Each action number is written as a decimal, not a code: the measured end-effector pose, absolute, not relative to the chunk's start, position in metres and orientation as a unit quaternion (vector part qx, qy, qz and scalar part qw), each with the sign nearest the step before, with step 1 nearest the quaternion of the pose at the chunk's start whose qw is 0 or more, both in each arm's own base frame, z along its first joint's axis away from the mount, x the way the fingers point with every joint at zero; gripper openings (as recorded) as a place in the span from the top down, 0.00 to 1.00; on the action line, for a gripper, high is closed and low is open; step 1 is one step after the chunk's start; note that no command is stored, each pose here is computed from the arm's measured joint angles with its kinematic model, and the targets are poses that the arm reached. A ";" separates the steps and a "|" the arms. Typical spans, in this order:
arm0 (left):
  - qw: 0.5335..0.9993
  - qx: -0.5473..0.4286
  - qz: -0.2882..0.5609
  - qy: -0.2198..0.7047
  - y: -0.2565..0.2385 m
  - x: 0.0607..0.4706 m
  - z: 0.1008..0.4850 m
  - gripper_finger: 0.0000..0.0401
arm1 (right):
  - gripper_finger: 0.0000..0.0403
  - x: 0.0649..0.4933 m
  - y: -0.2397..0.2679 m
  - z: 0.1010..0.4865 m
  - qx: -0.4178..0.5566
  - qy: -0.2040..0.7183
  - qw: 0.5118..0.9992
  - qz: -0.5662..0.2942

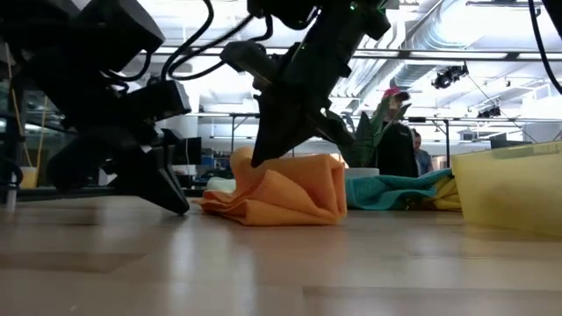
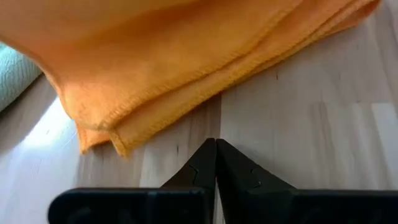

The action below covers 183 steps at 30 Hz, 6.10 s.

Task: Fold microfiber towels
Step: Fold the orange microfiber cloth, then put the orange microfiber cloth into the yellow bin

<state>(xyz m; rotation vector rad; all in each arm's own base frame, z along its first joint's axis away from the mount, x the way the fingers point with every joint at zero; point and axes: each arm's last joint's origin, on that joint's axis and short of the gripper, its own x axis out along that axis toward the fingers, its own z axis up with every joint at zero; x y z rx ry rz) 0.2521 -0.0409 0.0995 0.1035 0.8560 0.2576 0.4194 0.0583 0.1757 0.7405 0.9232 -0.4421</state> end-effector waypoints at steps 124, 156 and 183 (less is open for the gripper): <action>0.997 0.041 0.032 0.057 -0.036 0.173 0.208 1.00 | 1.00 0.281 0.031 0.205 0.031 0.023 0.998 -0.049; 0.996 0.047 0.028 0.068 -0.037 0.173 0.206 1.00 | 0.86 0.308 0.032 0.229 0.140 0.093 0.986 -0.010; 0.994 0.046 0.029 0.091 -0.037 0.173 0.201 1.00 | 0.50 0.397 0.045 0.153 0.361 0.442 0.805 -0.161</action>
